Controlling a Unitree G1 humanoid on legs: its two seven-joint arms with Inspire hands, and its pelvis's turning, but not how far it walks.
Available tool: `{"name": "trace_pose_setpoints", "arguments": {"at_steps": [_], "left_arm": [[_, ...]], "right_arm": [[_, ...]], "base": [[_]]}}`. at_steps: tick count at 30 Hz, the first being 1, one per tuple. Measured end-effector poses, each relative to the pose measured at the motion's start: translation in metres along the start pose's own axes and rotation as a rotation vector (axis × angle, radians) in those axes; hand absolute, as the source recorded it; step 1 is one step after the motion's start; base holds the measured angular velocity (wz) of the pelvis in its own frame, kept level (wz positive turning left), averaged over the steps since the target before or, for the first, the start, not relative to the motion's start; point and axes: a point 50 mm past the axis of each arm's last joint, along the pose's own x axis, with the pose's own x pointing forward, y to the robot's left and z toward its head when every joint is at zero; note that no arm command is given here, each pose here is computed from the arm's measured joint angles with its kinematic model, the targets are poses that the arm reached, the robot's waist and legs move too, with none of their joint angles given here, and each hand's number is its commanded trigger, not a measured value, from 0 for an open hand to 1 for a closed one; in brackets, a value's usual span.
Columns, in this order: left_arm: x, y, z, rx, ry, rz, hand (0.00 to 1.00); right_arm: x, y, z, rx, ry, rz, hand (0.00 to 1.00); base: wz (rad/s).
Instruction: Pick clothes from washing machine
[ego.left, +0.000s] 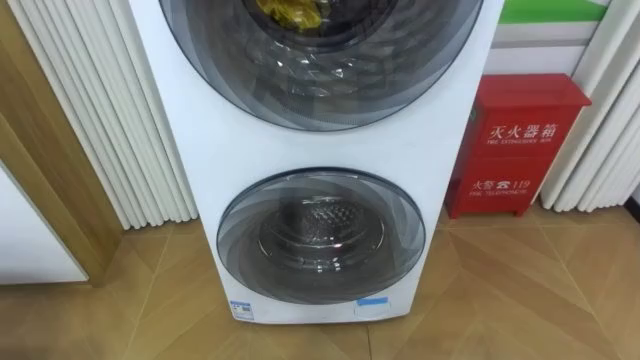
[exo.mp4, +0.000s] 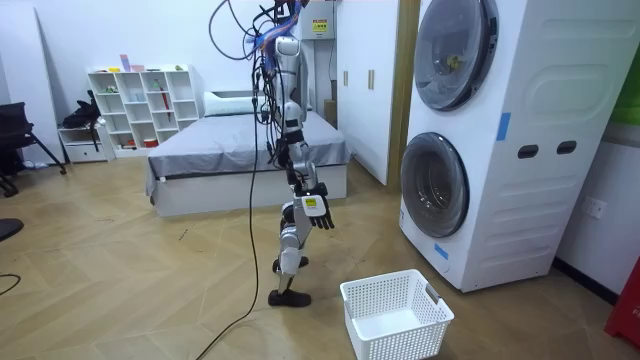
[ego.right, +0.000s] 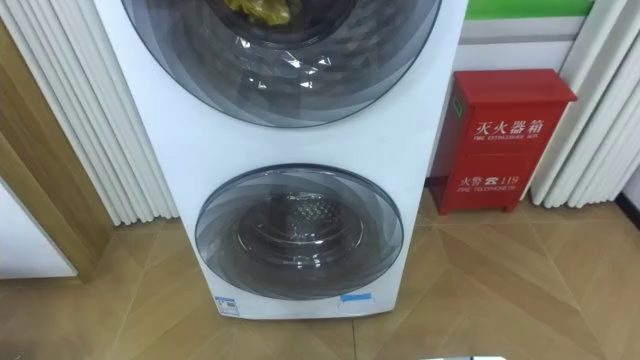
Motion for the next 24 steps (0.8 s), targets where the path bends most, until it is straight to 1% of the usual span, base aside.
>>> {"name": "trace_pose_setpoints", "arguments": {"at_steps": [14,18,20,22,23,24], "left_arm": [[0.000,0.000,-0.002,0.000,0.006,-0.003,0.00],[0.000,-0.001,-0.001,0.000,0.006,-0.028,0.00],[0.000,-0.001,0.002,-0.001,0.001,-0.039,0.00],[0.001,-0.001,0.003,-0.003,0.003,-0.043,0.00],[0.001,0.000,0.003,-0.011,0.003,-0.038,0.00],[0.002,0.001,0.004,-0.016,0.003,-0.037,0.00]], "right_arm": [[0.001,0.001,0.005,-0.048,0.002,-0.005,0.00],[0.002,0.002,0.011,-0.082,0.002,-0.018,0.00],[0.003,0.005,0.021,-0.124,-0.019,-0.021,0.00],[0.002,0.017,0.056,-0.181,-0.142,-0.009,0.00],[0.001,0.027,0.081,-0.184,-0.224,-0.004,0.00],[-0.001,0.032,0.094,-0.181,-0.265,0.002,0.00]], "base": [[0.00],[0.00],[0.00],[-0.02],[-0.04],[0.00]]}}
